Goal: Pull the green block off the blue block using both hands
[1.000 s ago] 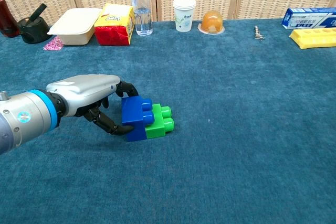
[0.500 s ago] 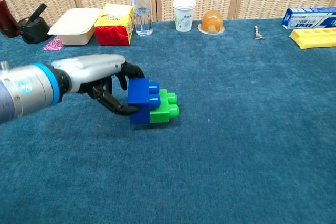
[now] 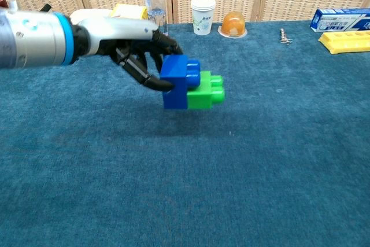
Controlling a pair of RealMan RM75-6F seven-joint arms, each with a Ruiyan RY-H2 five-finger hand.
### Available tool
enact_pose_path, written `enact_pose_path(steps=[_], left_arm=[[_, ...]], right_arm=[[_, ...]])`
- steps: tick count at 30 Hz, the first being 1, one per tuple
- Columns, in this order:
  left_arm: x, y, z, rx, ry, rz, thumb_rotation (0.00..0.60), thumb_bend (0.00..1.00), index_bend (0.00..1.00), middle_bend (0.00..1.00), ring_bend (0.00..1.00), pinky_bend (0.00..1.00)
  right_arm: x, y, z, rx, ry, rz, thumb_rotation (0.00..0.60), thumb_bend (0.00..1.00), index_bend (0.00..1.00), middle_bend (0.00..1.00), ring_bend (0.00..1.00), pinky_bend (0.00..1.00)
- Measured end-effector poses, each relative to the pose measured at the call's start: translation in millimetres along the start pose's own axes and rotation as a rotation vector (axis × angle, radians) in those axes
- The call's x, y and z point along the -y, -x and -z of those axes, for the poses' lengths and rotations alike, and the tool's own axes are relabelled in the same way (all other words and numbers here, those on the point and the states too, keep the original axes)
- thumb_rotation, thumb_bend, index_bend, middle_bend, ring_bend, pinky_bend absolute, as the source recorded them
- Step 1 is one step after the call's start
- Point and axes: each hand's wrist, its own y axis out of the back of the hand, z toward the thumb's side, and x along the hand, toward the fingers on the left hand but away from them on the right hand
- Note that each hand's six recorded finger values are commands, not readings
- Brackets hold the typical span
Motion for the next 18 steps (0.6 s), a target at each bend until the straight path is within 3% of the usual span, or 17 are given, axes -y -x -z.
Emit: enact_pose_path(steps=[7, 18], left_arm=[[-16.5, -15.8, -16.6, 0.027, 0.071, 0.026, 0.438, 0.45, 0.50, 0.37, 0.33, 0.43], [-34.4, -46.2, -45.5, 0.041, 0.226, 0.080, 0.428, 0.45, 0.50, 0.37, 0.33, 0.43]], right_arm=[[21.2, 14.1, -14.3, -0.054, 0.065, -0.015, 0.600, 0.27, 0.35, 0.44, 0.46, 0.44], [54.8, 26.4, -33.5, -0.112, 0.099, 0.024, 0.600, 0.23, 0.35, 0.42, 0.44, 0.41]])
